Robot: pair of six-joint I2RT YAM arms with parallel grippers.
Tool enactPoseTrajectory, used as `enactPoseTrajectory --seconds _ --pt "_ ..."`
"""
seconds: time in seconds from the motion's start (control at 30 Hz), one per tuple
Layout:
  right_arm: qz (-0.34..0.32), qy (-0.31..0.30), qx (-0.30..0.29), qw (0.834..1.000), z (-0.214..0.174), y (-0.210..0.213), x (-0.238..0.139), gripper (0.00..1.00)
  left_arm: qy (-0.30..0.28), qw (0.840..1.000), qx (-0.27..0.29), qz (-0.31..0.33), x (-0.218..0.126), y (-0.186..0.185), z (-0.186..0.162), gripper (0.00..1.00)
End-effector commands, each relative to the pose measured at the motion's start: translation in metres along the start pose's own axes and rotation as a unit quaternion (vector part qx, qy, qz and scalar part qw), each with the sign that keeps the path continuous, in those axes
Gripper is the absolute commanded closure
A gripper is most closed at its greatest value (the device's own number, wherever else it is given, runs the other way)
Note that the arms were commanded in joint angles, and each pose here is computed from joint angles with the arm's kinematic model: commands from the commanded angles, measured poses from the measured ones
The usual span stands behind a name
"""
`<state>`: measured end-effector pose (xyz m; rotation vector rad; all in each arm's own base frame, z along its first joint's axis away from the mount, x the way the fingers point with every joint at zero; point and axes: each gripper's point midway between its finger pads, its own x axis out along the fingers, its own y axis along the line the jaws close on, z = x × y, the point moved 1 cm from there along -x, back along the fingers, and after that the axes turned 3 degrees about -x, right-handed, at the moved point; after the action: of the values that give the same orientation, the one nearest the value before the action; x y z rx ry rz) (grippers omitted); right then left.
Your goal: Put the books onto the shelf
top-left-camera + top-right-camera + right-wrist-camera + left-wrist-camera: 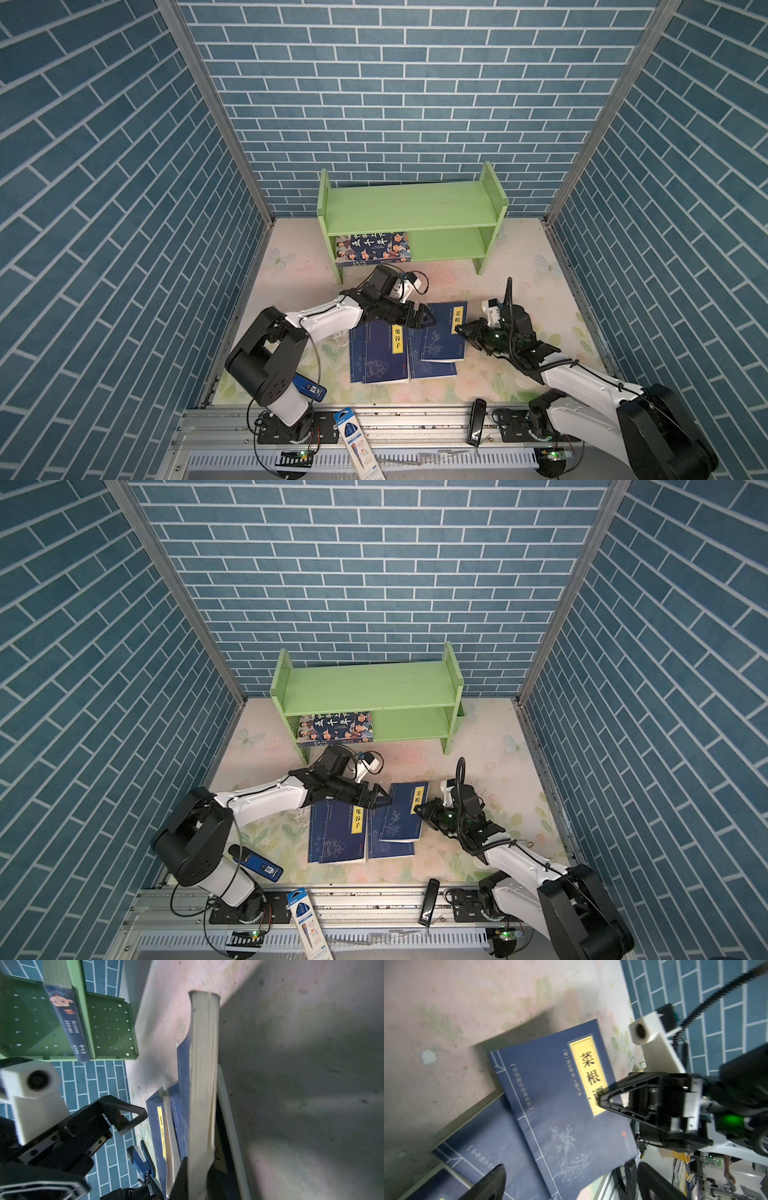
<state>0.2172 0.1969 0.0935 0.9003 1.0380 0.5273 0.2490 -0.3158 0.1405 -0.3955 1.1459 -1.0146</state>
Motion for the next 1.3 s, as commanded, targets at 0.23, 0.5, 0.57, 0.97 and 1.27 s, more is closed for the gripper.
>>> enactPoseTrajectory --seconds 0.23,0.5,0.57,0.97,1.27 --pt "0.07 -0.005 -0.079 0.994 0.018 0.086 -0.037 0.98 -0.05 0.998 -0.024 0.0 -0.046 0.01 0.019 0.0" --pt "0.109 -0.003 -0.098 0.989 0.024 0.116 -0.044 0.97 -0.089 0.986 -0.077 -0.119 -0.046 -0.015 0.032 0.0" --pt "0.113 0.0 -0.097 0.989 0.025 0.119 -0.043 0.96 -0.104 0.981 -0.085 -0.14 -0.047 -0.018 0.035 0.0" --pt "0.142 -0.003 -0.092 0.986 0.03 0.131 -0.041 0.96 -0.08 0.977 -0.108 -0.164 -0.033 -0.03 0.035 0.01" --pt "0.144 0.003 -0.088 0.986 0.032 0.13 -0.032 0.96 -0.089 0.97 -0.116 -0.194 -0.044 -0.05 0.048 0.24"
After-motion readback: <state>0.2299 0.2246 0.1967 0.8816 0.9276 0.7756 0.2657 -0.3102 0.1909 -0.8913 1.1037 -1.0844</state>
